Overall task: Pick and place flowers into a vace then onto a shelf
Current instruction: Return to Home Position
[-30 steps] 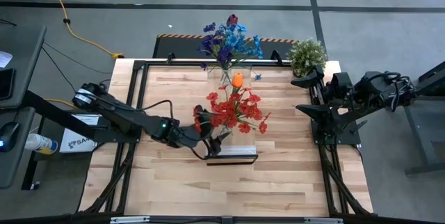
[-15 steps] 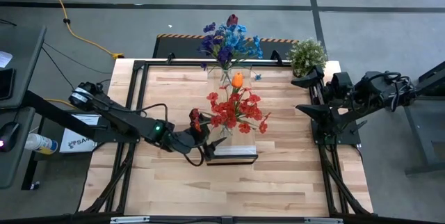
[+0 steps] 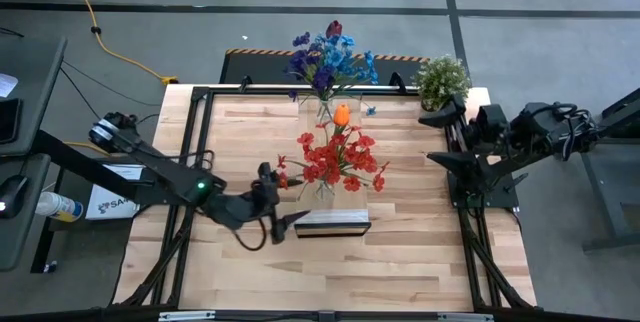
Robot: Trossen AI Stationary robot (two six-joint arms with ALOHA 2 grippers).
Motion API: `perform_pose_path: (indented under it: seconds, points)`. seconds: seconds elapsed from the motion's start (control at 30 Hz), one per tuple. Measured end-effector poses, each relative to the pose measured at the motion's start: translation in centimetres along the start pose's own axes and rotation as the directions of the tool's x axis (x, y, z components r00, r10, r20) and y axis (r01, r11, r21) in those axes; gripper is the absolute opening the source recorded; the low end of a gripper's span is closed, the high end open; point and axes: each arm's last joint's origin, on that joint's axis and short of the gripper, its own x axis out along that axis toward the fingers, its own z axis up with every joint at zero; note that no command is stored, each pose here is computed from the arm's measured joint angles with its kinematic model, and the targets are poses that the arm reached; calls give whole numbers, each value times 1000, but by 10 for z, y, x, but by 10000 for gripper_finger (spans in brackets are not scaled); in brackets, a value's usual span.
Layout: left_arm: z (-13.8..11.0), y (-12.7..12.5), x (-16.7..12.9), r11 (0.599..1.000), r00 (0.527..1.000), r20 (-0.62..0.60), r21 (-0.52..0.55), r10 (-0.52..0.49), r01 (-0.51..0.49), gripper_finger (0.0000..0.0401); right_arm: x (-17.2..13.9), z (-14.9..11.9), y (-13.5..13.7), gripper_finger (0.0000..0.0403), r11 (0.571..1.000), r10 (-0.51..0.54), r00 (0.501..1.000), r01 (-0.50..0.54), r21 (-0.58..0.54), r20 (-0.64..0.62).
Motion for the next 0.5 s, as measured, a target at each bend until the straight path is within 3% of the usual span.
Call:
perform_pose_path:
  seconds: [0.5]
  points:
    - [29,20,-58,990,990,89,-71,-114,120,381,0,-1,5,381,983,183,983,-183,-7,-26]
